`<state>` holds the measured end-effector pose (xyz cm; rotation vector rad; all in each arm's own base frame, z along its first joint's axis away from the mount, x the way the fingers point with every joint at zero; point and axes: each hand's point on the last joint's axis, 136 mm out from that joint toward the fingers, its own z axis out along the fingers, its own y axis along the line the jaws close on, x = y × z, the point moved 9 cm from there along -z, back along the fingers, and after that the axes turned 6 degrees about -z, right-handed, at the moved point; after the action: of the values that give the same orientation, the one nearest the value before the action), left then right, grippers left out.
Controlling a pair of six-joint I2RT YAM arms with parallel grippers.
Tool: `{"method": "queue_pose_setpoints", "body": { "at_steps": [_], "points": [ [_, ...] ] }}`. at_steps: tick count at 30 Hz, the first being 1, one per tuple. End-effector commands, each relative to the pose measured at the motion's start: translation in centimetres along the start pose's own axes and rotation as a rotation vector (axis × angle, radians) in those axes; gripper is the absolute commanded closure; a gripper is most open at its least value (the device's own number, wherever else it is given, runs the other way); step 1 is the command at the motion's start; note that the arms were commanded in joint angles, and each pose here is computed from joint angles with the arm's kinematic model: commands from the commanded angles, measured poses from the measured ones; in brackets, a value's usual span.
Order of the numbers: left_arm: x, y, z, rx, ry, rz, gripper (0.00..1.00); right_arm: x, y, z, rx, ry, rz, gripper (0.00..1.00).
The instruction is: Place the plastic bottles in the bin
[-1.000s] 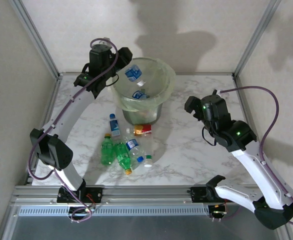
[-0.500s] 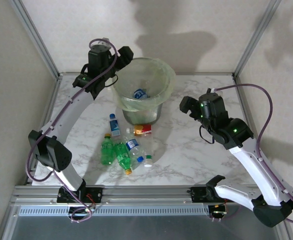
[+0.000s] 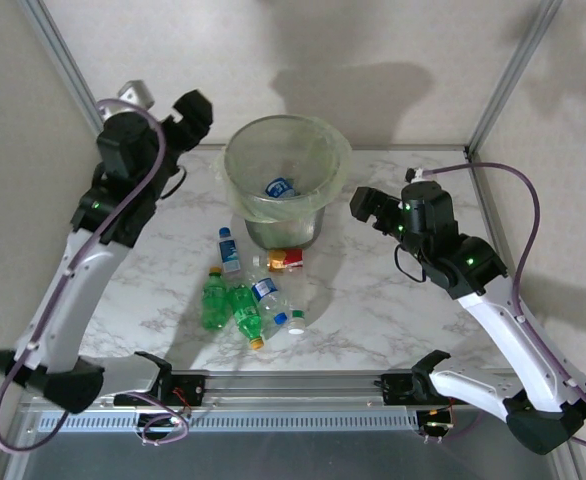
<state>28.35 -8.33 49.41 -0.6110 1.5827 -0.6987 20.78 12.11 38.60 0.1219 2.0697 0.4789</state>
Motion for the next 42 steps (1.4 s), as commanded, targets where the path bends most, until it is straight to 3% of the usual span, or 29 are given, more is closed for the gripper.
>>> {"method": "queue_pose_setpoints", "body": {
  "at_steps": [1,9,21,26,42],
  "points": [
    [0.4,3.8,-1.6,-0.218,-0.041,0.029,0.11,-1.2,1.2,-0.1,-0.063,-0.033,-0.039,0.01],
    [3.9,9.1,-2.3,-0.387,0.085,0.023,0.11,-0.6,2.2,1.1,-0.122,-0.012,-0.076,0.01],
    [15.2,18.5,1.5,-0.539,0.408,-0.015,0.16,-0.4,2.5,1.6,-0.122,-0.011,-0.098,0.01],
    [18.3,20.3,3.8,-0.564,0.532,0.03,0.16,-0.1,2.0,0.9,-0.115,-0.016,-0.064,0.01],
    [22.6,23.6,7.5,-0.638,0.672,0.104,0.19,1.6,0.8,-0.4,-0.095,-0.003,0.023,0.01]
  ]
}}
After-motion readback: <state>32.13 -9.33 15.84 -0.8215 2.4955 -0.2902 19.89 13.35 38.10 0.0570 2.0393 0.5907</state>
